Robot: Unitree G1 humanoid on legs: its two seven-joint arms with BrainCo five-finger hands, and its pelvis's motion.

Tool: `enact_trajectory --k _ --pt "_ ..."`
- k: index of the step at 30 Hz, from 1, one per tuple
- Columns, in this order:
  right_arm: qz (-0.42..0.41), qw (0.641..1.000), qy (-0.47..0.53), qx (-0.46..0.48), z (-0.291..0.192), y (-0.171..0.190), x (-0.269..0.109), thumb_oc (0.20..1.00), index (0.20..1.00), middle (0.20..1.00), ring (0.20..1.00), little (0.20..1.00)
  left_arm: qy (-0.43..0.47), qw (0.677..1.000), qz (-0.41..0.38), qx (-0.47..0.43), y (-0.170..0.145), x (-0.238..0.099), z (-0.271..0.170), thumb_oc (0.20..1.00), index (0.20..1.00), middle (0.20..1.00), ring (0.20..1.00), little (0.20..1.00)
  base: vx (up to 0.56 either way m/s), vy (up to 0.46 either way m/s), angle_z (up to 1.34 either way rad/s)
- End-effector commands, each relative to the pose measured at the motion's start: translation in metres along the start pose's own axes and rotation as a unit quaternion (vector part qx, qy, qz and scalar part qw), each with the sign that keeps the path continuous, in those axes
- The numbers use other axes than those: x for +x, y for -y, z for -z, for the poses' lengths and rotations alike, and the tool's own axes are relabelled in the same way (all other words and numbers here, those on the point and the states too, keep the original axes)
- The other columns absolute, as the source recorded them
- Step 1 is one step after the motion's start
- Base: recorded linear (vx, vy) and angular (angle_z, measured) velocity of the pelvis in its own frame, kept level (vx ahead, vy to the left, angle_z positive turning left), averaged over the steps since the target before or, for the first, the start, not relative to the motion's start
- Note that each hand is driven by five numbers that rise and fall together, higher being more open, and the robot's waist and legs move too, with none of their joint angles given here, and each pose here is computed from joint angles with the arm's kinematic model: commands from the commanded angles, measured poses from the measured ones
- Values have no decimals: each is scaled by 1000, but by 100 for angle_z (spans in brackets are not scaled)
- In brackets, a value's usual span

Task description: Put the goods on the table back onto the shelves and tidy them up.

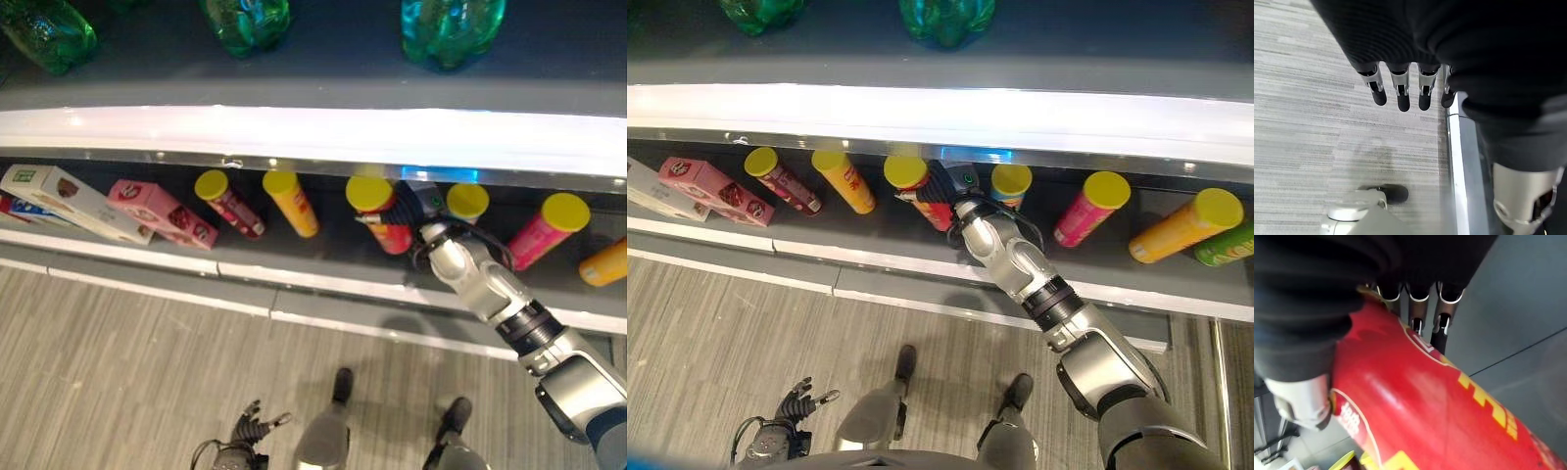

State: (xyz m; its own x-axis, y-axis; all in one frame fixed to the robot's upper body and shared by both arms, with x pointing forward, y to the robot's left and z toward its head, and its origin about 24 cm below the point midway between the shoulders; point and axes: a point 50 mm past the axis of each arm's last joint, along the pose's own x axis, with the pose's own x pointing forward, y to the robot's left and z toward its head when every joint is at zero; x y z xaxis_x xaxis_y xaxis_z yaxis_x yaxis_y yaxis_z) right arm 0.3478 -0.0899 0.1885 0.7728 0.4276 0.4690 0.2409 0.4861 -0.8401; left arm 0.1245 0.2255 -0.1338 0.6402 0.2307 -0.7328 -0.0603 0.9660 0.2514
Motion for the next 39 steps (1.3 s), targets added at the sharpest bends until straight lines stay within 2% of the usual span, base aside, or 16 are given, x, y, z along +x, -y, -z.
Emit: enact_trajectory --k 1,10,17,39 --pt "114 993 41 -11 -16 47 32 200 200 200 200 200 34 999 -10 28 -10 8 -19 1000 1000 1000 1000 1000 -29 22 11" --pt "170 985 -8 -19 2 63 43 200 200 200 200 200 78 996 6 35 -2 11 -41 1000 1000 1000 1000 1000 -40 15 14" --pt "218 976 -28 -7 7 76 48 200 200 200 200 200 79 996 17 46 7 14 -46 1000 1000 1000 1000 1000 -14 11 14" --pt "209 977 -34 22 0 48 41 200 200 200 200 200 118 992 29 40 17 12 -64 1000 1000 1000 1000 1000 -7 10 5"
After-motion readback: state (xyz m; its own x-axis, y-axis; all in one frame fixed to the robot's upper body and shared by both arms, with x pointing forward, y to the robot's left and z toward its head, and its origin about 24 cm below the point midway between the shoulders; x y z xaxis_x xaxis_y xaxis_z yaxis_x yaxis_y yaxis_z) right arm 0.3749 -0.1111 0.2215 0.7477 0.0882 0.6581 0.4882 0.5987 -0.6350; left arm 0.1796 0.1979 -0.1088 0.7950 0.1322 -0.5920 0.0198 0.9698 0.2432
